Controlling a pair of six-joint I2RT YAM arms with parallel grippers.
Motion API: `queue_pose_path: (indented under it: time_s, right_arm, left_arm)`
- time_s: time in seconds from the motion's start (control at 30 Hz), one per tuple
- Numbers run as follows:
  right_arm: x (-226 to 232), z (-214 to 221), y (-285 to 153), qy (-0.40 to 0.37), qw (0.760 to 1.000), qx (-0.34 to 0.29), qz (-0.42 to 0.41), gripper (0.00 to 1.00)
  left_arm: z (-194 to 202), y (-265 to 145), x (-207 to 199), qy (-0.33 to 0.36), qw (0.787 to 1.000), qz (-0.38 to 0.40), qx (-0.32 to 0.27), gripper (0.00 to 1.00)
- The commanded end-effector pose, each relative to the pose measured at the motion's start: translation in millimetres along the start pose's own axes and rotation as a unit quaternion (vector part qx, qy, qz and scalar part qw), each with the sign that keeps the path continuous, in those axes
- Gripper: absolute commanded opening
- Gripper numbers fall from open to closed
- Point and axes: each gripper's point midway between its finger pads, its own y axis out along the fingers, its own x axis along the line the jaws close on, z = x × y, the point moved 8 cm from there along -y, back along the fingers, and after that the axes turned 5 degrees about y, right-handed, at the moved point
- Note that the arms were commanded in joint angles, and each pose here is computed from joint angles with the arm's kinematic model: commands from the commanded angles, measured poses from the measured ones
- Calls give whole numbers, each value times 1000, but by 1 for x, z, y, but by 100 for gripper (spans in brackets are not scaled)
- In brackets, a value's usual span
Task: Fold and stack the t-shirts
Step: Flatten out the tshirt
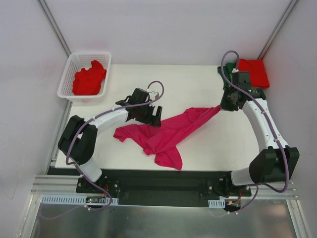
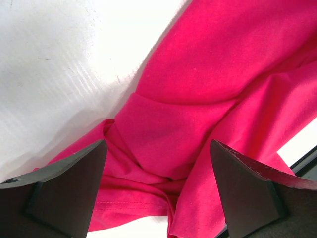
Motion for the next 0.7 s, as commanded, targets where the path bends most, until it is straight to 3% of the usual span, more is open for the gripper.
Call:
queue_pose_path:
  time_s: [0.0,0.53,0.63,0.67]
  right_arm:
    - [3,-5,-12,-6,1000,-22,-10,1]
    - [2,-6,-15,-10,1000,-25,-11,1]
    - [2,-5,-15,-10,1000,-23,-11,1]
    - [2,-6,-15,-10,1000,-24,-11,1]
  left_arm:
    - [3,3,-5,-2,1000,20,-5,83]
    - [20,28,4,-22,999,20,16,60]
    - [20,31,4,-23,999,23,17,50]
    - [20,31,4,-23,999,23,16,37]
